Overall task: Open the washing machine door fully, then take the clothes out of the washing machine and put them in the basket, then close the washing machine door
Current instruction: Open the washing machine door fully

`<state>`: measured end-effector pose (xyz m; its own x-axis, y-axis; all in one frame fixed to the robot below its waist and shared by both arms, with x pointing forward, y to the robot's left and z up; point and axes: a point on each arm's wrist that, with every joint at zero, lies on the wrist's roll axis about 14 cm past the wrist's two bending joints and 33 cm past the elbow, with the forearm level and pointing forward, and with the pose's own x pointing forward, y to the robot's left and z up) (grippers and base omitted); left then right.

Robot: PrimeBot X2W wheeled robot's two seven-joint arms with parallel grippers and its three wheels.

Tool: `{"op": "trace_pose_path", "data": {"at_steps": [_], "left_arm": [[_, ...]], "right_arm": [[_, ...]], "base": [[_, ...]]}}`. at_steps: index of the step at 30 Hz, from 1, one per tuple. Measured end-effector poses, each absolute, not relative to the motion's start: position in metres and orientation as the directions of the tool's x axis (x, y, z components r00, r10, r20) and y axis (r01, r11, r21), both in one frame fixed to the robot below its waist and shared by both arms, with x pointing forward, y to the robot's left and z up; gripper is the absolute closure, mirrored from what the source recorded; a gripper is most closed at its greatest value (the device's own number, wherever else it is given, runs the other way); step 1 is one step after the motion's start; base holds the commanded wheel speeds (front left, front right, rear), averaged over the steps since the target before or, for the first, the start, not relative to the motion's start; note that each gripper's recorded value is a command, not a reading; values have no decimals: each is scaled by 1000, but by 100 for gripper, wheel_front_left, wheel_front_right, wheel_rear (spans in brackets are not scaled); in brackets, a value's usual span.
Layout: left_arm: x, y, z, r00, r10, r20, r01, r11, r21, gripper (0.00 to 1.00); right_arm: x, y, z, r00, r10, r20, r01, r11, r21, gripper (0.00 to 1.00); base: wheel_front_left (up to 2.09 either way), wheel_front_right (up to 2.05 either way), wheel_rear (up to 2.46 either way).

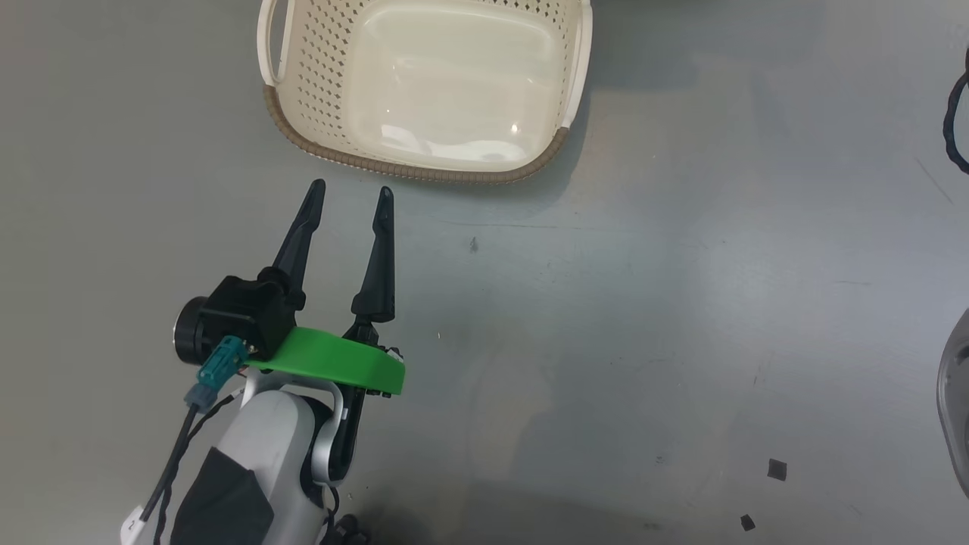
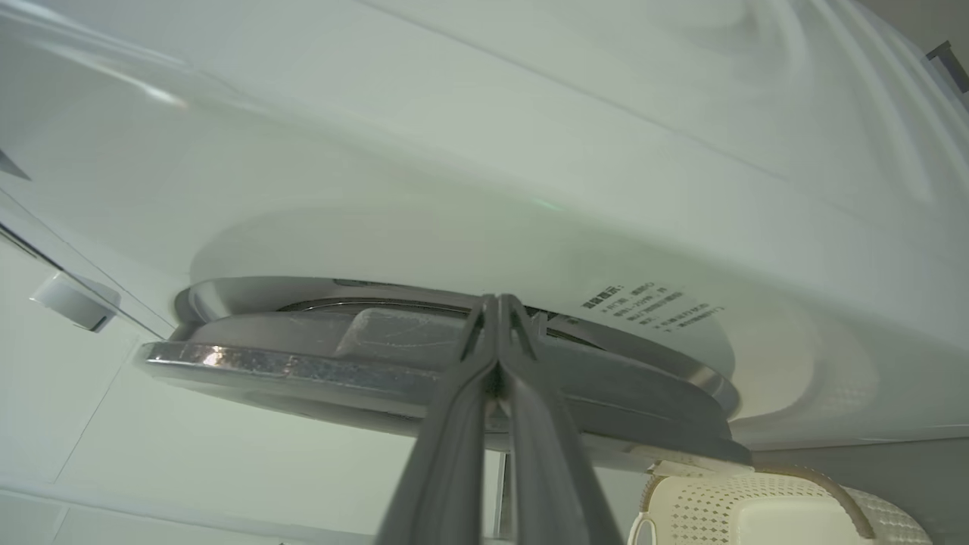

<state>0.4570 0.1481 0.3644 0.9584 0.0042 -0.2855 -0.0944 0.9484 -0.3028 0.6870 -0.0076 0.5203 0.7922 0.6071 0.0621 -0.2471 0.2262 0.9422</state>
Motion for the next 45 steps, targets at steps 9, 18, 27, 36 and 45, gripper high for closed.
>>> {"op": "trace_pose_path", "data": {"at_steps": [9,18,27,36,45], "left_arm": [[456,151,363,956,13,-292,-104,949,-299,0],[452,159,363,953,37,-301,-134,942,-307,0],[451,166,363,951,57,-304,-151,943,-296,0],[450,169,362,949,64,-308,-158,943,-292,0],[449,167,362,950,58,-308,-153,944,-293,0]], "right_arm": [[693,8,520,760,648,56,-225,181,957,100],[697,31,528,709,702,69,-216,123,969,100],[698,44,524,675,736,48,-189,109,976,100],[704,47,525,663,748,40,-158,87,984,100],[704,50,515,645,764,17,-97,59,994,100]], "base": [[0,0,0],[0,0,0],[0,0,0],[0,0,0],[0,0,0]]}}
